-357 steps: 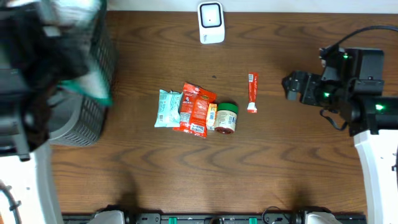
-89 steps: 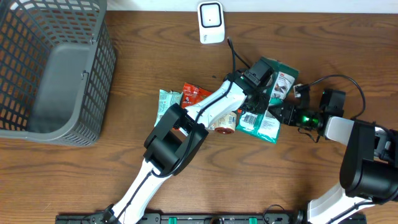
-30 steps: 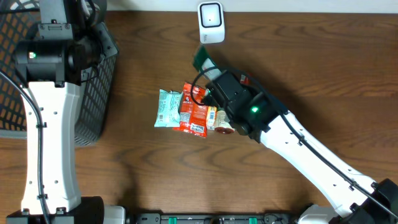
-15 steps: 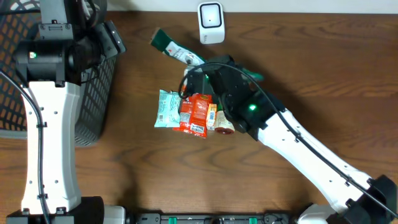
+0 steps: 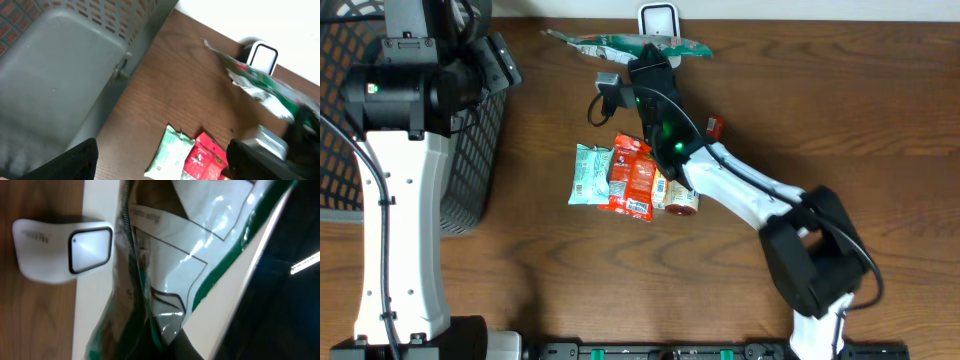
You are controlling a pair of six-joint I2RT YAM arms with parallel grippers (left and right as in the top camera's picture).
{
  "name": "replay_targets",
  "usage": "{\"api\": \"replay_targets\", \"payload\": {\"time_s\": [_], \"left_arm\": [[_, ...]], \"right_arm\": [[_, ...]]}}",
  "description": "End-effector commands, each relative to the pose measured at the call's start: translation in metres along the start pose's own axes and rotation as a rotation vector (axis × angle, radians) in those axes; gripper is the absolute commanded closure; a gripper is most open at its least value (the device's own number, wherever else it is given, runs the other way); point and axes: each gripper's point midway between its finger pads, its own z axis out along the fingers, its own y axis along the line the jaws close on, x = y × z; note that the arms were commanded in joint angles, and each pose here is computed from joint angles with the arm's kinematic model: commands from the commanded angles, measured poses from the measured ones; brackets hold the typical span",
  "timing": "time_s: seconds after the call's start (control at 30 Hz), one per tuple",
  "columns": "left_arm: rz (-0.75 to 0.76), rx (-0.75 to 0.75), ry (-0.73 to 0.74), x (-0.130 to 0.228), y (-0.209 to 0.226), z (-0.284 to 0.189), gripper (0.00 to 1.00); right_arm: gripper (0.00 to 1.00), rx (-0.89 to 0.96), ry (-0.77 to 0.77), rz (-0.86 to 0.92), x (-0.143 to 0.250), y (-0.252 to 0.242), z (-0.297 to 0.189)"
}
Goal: Scan the item barcode
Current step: 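Lift the green packet and hold it against the white scanner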
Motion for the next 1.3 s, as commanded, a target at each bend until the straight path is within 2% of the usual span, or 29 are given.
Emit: {"api": "replay_targets", "payload": {"time_s": [0.0, 0.07, 0.17, 0.3, 0.5, 0.67, 0.9, 1.27], "left_arm": [[0.004, -0.001, -0.008, -0.002, 0.001, -0.002, 0.17], [0.004, -0.001, -0.008, -0.002, 0.001, -0.002, 0.17], [0.004, -0.001, -0.008, -0.002, 0.001, -0.002, 0.17], [0.004, -0.001, -0.008, -0.002, 0.001, -0.002, 0.17], [0.004, -0.001, -0.008, -0.002, 0.001, -0.002, 0.17], [0.004, -0.001, -0.008, -0.002, 0.001, -0.002, 0.17], [0.004, -0.001, -0.008, -0.002, 0.001, -0.002, 0.17], [0.004, -0.001, -0.008, -0.002, 0.001, -0.002, 0.17]], "right_arm": [[0.99, 0.052, -0.051, -0.040, -0.005, 0.014, 0.023], [0.99, 0.141, -0.112, -0.004, -0.011, 0.012, 0.033], [0.99, 0.146, -0.156, -0.006, -0.016, 0.021, 0.044], [0.99, 0.080, -0.138, -0.013, -0.014, 0.037, 0.068], [0.99, 0.078, -0.077, 0.020, -0.015, 0.015, 0.104], [0.99, 0.059, -0.110, 0.007, -0.023, 0.015, 0.110], [0.99, -0.006, -0.126, -0.007, -0.019, 0.056, 0.125], [0.99, -0.092, -0.129, 0.190, -0.036, 0.077, 0.119]]}}
